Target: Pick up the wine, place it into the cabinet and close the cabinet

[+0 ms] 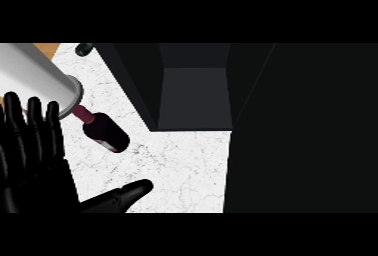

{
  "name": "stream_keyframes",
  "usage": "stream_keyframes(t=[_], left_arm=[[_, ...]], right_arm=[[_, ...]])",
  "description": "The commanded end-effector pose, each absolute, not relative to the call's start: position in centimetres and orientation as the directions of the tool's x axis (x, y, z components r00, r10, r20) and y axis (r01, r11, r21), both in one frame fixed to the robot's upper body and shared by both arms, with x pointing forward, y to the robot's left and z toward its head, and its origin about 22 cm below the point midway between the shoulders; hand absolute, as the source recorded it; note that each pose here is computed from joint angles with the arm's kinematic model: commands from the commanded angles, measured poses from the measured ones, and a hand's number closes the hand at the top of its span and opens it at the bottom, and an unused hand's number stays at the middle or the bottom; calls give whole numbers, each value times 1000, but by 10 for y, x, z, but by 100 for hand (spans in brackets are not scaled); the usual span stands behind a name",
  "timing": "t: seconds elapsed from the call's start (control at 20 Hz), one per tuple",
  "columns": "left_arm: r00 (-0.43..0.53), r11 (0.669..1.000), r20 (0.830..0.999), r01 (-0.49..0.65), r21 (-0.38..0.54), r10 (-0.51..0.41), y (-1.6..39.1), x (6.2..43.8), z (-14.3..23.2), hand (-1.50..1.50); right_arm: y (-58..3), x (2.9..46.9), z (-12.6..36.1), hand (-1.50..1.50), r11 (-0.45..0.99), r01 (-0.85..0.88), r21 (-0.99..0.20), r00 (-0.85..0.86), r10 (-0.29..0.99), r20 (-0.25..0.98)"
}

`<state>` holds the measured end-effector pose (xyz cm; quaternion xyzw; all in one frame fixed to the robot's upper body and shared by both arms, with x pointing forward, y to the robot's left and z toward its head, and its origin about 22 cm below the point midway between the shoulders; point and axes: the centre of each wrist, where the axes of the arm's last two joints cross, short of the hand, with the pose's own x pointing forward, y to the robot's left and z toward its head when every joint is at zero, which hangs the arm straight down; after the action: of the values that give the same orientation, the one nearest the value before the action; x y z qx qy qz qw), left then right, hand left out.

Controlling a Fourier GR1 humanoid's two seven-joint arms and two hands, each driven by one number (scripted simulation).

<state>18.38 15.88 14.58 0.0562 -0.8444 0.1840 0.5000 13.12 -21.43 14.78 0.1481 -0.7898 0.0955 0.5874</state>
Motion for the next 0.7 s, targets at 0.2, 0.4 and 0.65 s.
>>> stream_keyframes(t=[0.2,0.4,0.65], left_arm=[[-490,912,866,-303,-276,99,148,155,165,-150],[-502,915,860,-298,-271,92,148,149,175,-150],[-495,916,863,-293,-275,101,127,141,170,-150]], right_arm=[[-223,86,190,-150,931,-363,19,-293,-134,947],[-216,86,191,-150,928,-371,22,-302,-142,943],[-209,82,192,-150,934,-356,20,-303,-135,943]])
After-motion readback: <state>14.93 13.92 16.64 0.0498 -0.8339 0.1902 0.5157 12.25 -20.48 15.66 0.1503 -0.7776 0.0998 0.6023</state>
